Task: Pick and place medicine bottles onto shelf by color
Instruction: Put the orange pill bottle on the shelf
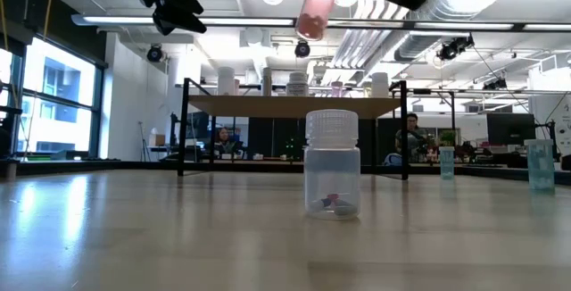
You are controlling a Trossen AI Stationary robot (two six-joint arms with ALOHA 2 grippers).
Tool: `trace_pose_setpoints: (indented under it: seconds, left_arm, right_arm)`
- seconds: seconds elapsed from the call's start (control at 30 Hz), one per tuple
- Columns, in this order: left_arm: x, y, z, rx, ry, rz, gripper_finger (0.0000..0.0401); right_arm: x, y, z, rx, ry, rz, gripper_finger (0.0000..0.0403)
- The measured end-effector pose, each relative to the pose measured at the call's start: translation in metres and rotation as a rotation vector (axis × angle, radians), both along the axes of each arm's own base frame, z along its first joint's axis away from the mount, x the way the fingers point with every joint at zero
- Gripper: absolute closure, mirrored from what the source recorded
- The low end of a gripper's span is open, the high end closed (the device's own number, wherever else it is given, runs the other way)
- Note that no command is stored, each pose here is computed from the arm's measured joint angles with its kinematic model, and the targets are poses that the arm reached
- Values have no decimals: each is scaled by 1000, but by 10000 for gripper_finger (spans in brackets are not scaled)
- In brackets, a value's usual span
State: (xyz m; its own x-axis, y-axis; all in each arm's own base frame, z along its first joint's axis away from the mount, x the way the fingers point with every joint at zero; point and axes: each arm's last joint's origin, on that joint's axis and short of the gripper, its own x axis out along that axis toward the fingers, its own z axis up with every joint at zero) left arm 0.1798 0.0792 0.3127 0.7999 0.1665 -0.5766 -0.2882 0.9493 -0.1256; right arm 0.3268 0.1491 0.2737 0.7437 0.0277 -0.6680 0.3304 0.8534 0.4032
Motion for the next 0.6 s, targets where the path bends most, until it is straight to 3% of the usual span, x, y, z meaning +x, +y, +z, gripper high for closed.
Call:
trace_pose_setpoints:
  seconds: [0.33, 0.6]
  left_arm:
    - [0, 0, 0, 0, 0, 0, 174]
    - [0, 0, 0, 0, 0, 0, 174]
  right_arm:
    - [15, -63, 45, -193, 105, -24, 306]
    - [20, -123, 64, -248, 163, 36, 306]
